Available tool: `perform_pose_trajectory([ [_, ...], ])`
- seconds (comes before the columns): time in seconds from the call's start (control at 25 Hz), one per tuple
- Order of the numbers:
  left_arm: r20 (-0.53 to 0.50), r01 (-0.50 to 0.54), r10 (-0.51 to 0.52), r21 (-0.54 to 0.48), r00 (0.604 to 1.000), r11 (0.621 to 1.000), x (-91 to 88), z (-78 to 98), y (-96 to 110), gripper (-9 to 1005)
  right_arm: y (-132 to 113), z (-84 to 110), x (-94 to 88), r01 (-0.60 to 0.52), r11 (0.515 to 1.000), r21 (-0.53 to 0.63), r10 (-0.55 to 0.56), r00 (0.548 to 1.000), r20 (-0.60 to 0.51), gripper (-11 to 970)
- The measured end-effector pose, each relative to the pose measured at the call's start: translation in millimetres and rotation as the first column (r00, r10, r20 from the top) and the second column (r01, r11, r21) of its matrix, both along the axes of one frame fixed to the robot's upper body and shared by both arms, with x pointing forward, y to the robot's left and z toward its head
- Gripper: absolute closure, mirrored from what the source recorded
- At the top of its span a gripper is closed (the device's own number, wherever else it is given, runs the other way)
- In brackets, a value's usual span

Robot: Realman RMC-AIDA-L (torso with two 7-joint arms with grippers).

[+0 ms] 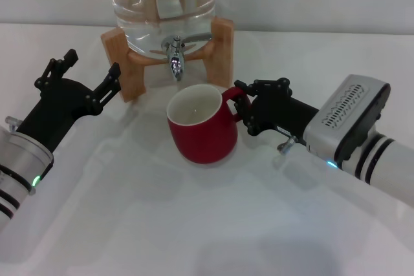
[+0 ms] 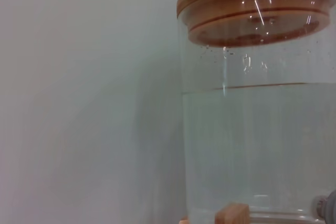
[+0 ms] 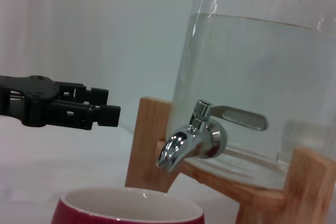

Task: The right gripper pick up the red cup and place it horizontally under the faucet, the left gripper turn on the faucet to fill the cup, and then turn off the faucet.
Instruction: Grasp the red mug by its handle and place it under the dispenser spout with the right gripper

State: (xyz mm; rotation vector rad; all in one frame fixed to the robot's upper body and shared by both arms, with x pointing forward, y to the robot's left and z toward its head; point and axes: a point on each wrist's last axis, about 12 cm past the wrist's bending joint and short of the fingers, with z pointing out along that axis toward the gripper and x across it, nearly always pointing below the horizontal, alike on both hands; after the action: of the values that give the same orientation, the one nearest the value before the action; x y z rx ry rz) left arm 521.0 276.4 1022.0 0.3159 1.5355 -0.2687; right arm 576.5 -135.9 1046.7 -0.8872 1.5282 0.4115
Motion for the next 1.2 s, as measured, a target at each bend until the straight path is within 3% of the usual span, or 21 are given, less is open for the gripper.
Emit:
perform_pose_trajectory([
  [1.2,0.009,-0.057,0.057,0.002,0.998,0.998,-4.1,0.4,15,122,9,7.4,16.2,0.005,0.999,-0.054,-0.005,1.000,-0.009,836],
])
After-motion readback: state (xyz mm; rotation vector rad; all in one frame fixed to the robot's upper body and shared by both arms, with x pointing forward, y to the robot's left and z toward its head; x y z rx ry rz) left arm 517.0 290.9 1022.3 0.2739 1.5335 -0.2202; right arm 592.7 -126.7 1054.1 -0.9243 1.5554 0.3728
